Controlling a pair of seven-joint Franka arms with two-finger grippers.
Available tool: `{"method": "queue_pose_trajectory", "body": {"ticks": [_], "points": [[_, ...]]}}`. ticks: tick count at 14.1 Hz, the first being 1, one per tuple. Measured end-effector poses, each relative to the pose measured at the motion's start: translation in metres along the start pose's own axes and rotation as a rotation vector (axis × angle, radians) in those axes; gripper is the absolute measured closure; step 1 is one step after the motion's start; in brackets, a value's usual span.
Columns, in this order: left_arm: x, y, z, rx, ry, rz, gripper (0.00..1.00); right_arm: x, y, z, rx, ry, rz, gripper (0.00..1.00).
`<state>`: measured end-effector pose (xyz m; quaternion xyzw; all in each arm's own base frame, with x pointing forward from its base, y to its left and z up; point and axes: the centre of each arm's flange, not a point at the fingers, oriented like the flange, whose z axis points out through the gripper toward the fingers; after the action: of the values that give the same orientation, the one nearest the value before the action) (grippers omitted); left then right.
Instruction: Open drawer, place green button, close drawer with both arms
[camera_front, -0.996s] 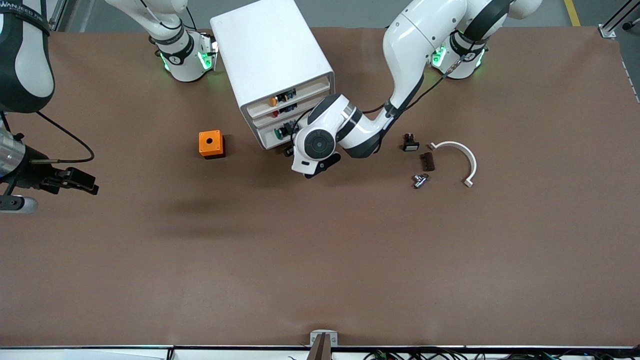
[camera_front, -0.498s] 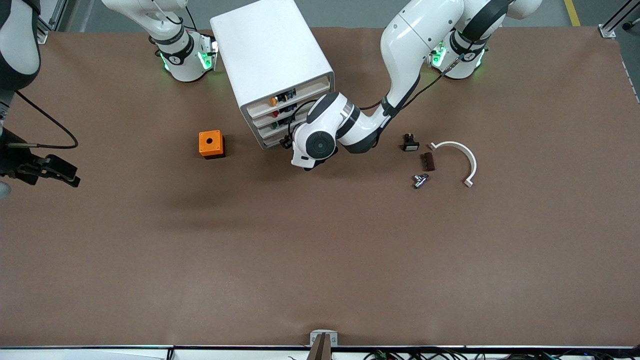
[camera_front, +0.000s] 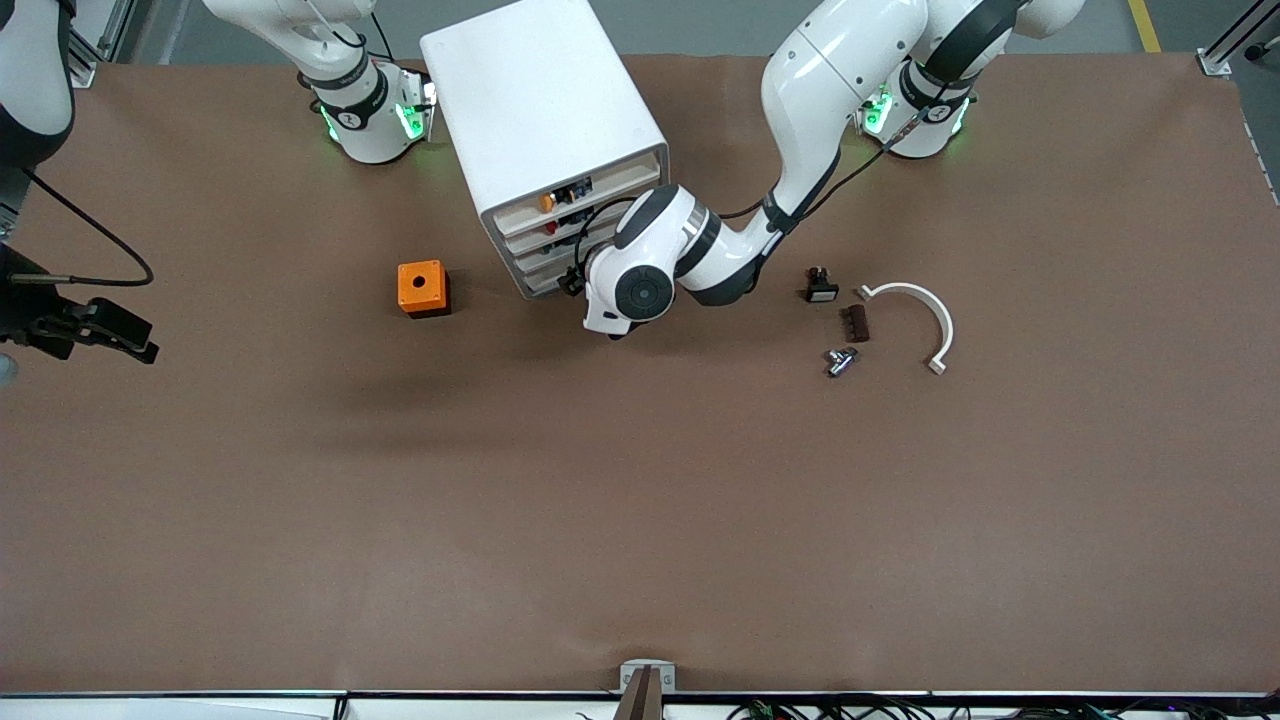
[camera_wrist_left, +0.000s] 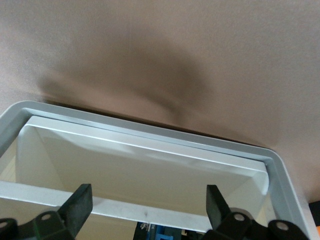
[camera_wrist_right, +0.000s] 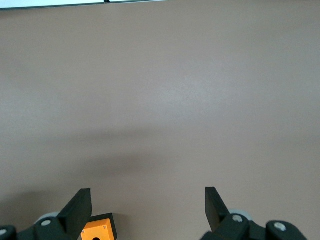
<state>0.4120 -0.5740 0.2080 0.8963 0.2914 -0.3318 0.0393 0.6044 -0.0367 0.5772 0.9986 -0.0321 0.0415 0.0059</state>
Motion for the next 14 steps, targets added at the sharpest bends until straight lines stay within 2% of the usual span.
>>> {"method": "queue_pose_trajectory", "body": {"ticks": [2, 4, 6, 8, 10, 14], "points": [[0.006, 0.002, -0.016, -0.014, 0.053, 0.021, 0.0, 0.0, -0.004, 0.0, 0.001, -0.001, -0.006, 0.0], [0.018, 0.001, -0.051, -0.024, 0.184, 0.069, 0.0, 0.0, -0.011, -0.002, 0.002, 0.002, -0.018, 0.0], [0.032, -0.006, -0.104, -0.052, 0.283, 0.086, 0.0, 0.001, -0.018, -0.006, 0.003, 0.011, -0.029, 0.0], [0.047, -0.024, -0.162, -0.061, 0.321, 0.12, 0.0, 0.001, -0.016, -0.013, 0.002, 0.023, -0.025, 0.0], [0.061, -0.051, -0.228, -0.059, 0.33, 0.194, 0.0, 0.001, -0.014, -0.019, 0.002, 0.022, -0.022, 0.0], [0.072, -0.123, -0.346, -0.068, 0.367, 0.308, 0.0, -0.007, -0.014, -0.026, 0.001, -0.04, -0.023, 0.0]]}}
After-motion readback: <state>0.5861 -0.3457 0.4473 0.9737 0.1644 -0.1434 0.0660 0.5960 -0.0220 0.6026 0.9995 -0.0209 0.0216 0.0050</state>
